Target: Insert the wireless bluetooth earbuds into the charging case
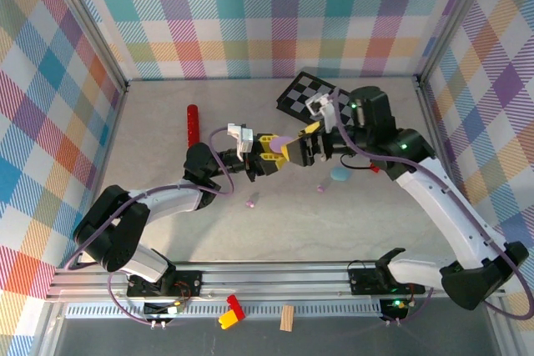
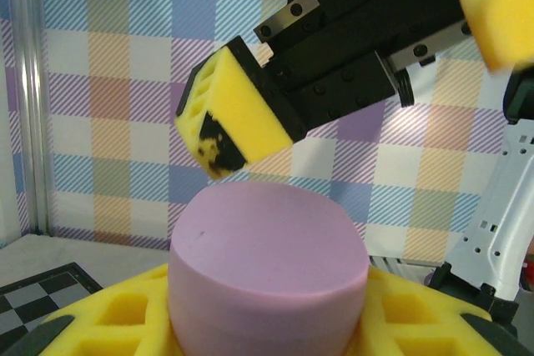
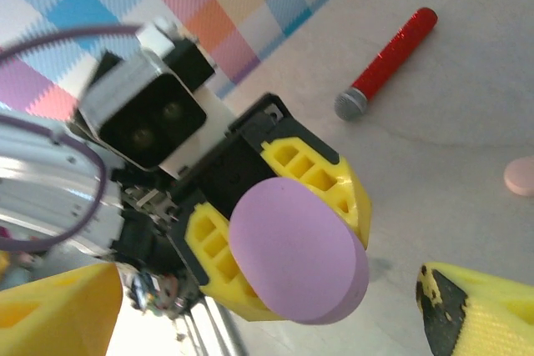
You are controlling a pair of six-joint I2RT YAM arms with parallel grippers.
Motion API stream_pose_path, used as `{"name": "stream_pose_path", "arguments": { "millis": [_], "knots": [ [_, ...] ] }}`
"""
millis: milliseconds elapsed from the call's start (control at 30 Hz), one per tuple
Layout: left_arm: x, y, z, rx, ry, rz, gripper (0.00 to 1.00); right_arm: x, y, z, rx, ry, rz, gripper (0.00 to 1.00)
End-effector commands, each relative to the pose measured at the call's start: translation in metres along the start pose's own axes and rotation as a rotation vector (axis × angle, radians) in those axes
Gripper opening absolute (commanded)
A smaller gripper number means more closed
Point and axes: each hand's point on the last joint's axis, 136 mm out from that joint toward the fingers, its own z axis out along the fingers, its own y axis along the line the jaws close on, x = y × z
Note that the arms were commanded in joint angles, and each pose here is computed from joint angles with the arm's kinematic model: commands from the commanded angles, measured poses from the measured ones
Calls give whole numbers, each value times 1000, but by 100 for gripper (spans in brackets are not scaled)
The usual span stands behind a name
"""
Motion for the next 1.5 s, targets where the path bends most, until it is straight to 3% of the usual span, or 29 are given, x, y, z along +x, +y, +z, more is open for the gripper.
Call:
{"name": "stream_pose_path", "arguments": {
  "millis": [0,333,533,1300,1467],
  "knots": [
    [-15,-8,-3,32,-29,48,37,6,-13,3,111,50,-127,90],
    [-20,-8,-3,42,-32,30,37,2,-24,12,211,58,-176,89],
    [-20,-10,-4,53,-27,27,36,-16,-36,3,313,-31,-163,89],
    [-18,-12,-5,71,-17,42,36,-36,-33,4,310,-53,-100,89],
    [-14,-8,-6,53,-11,43,36,-43,-3,-10,192,-136,-107,90]
  ]
}}
